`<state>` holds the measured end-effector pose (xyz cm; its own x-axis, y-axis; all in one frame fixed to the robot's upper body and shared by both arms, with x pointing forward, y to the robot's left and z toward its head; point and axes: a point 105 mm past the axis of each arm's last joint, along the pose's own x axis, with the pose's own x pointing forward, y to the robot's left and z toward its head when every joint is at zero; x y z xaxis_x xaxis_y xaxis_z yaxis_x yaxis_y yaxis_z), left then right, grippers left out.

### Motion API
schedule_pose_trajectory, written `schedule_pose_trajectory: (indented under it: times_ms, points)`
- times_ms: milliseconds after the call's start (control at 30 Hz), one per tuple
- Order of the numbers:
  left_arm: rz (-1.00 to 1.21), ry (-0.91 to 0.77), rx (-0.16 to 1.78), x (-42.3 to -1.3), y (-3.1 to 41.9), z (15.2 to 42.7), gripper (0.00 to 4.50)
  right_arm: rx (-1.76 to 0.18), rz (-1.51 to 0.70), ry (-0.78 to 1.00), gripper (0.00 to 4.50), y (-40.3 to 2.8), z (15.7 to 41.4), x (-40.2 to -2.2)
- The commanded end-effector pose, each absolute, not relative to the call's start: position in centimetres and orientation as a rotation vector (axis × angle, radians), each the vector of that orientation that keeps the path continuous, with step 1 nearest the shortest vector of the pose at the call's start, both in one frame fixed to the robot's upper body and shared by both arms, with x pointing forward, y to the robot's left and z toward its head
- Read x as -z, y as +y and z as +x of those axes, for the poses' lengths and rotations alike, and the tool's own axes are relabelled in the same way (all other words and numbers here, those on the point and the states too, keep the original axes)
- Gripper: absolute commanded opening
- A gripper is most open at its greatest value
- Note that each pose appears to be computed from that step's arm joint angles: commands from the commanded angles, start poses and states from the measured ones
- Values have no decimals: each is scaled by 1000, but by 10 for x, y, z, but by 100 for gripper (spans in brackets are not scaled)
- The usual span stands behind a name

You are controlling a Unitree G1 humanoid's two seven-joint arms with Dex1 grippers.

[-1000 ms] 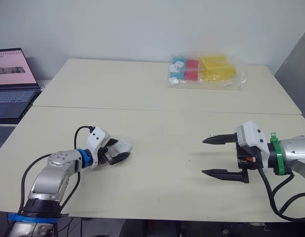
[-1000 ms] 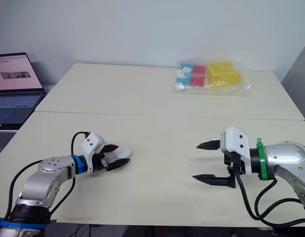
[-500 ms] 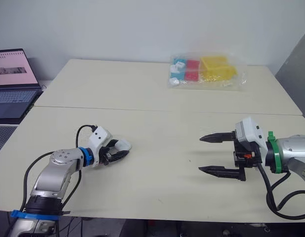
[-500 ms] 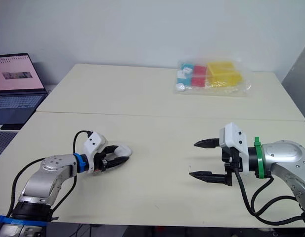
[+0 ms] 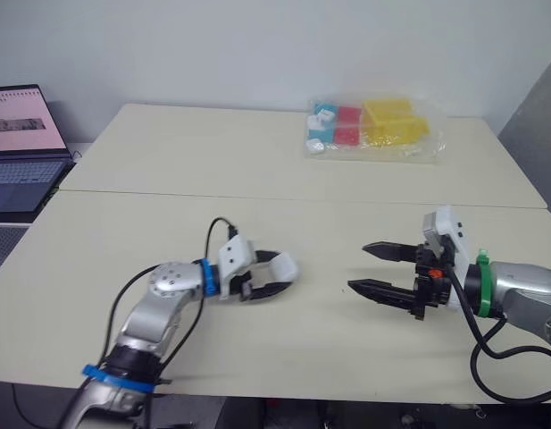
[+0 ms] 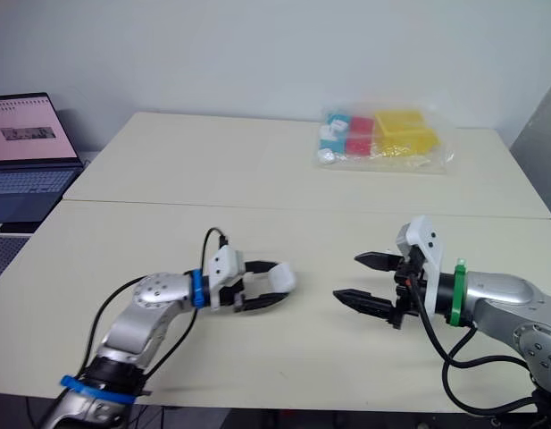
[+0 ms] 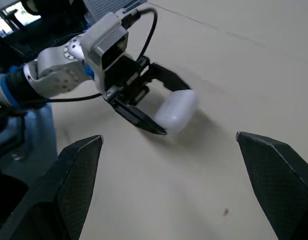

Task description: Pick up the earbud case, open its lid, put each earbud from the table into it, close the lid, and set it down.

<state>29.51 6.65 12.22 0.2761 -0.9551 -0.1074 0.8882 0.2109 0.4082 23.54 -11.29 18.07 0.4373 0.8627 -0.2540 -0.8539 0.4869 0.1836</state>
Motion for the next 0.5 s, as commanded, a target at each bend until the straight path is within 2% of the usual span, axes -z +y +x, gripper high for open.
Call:
schedule_pose_trajectory:
  times_ms: [33, 200, 300, 500]
  points:
    - [522, -367, 1292, -137, 54, 290, 280, -1033, 87, 345, 450, -108, 239, -183]
    - [527, -484, 1337, -141, 44, 277, 280, -1033, 269, 350, 450, -94, 247, -187]
    - [558, -544, 1376, -142, 39, 268, 280, -1026, 265, 387, 450, -93, 249, -184]
    - [580, -591, 1376, -145, 38, 270, 280, -1077, 287, 514, 450, -90, 243, -174]
